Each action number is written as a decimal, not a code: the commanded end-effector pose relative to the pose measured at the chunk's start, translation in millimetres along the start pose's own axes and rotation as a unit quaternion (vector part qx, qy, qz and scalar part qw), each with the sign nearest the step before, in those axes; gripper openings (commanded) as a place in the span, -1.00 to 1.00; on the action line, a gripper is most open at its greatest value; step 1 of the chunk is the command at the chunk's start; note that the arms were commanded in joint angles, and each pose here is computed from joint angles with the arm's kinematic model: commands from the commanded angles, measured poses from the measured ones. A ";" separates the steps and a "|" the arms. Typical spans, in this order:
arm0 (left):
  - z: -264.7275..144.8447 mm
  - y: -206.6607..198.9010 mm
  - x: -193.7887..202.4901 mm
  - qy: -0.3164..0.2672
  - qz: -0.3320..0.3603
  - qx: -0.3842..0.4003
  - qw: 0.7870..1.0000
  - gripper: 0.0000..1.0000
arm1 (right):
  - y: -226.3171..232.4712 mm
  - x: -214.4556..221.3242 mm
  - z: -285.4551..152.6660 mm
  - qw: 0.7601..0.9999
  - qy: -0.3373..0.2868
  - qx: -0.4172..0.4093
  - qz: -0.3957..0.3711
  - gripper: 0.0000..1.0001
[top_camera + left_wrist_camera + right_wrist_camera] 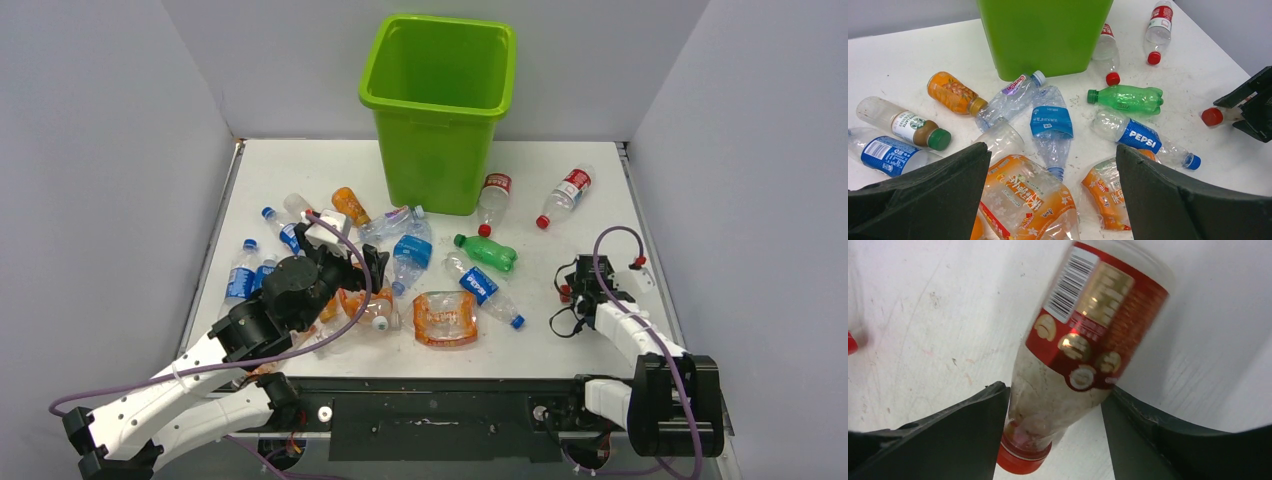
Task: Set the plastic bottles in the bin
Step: Pick up the plastic bottle from the corner of the board.
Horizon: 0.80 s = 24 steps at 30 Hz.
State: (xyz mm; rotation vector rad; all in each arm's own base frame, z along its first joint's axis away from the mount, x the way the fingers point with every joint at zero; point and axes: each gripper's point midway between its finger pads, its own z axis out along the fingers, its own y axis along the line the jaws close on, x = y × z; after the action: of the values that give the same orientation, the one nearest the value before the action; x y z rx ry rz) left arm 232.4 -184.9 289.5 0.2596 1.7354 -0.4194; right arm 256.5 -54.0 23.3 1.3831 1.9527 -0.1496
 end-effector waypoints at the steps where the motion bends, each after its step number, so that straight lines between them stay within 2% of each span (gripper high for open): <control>1: -4.1 0.2 -16.9 -0.027 -0.007 0.000 1.000 0.92 | 4.1 0.3 0.1 1.000 -0.006 -0.019 -0.011 0.20; 7: -5.3 1.1 -17.7 -0.030 -0.009 -0.003 1.000 0.92 | 5.4 4.8 -1.9 0.999 0.003 -0.036 -0.021 -0.31; 11: -5.1 2.0 -16.7 -0.030 -0.004 -0.008 1.000 0.92 | 39.3 3.0 -28.0 0.991 -0.007 -0.104 -0.079 -0.40; 14: -4.2 1.8 -15.5 -0.027 -0.001 -0.009 1.000 0.92 | 77.4 0.9 -66.8 0.974 -0.017 -0.185 -0.128 -0.45; 18: -4.0 1.2 -14.6 -0.027 0.001 -0.010 1.000 0.93 | 121.9 -3.8 -139.7 0.930 -0.053 -0.309 -0.192 -0.59; 21: -3.9 2.7 -15.2 -0.035 0.003 -0.016 0.999 0.93 | 137.4 19.8 -189.8 0.888 -0.048 -0.374 -0.265 -0.60; 22: -4.2 3.2 -16.1 -0.039 0.001 -0.016 0.999 0.92 | 142.2 28.8 -206.6 0.870 -0.045 -0.401 -0.282 -0.59; 24: -5.8 1.6 -19.5 -0.049 -0.004 -0.010 0.999 0.92 | 150.9 49.5 -248.3 0.820 -0.036 -0.483 -0.304 -0.53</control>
State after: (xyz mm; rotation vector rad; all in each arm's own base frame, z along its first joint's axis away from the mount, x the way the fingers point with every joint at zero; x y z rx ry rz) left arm 230.5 -181.7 291.5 0.2568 1.7168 -0.3895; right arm 276.3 122.8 185.3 0.3661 1.9543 0.3570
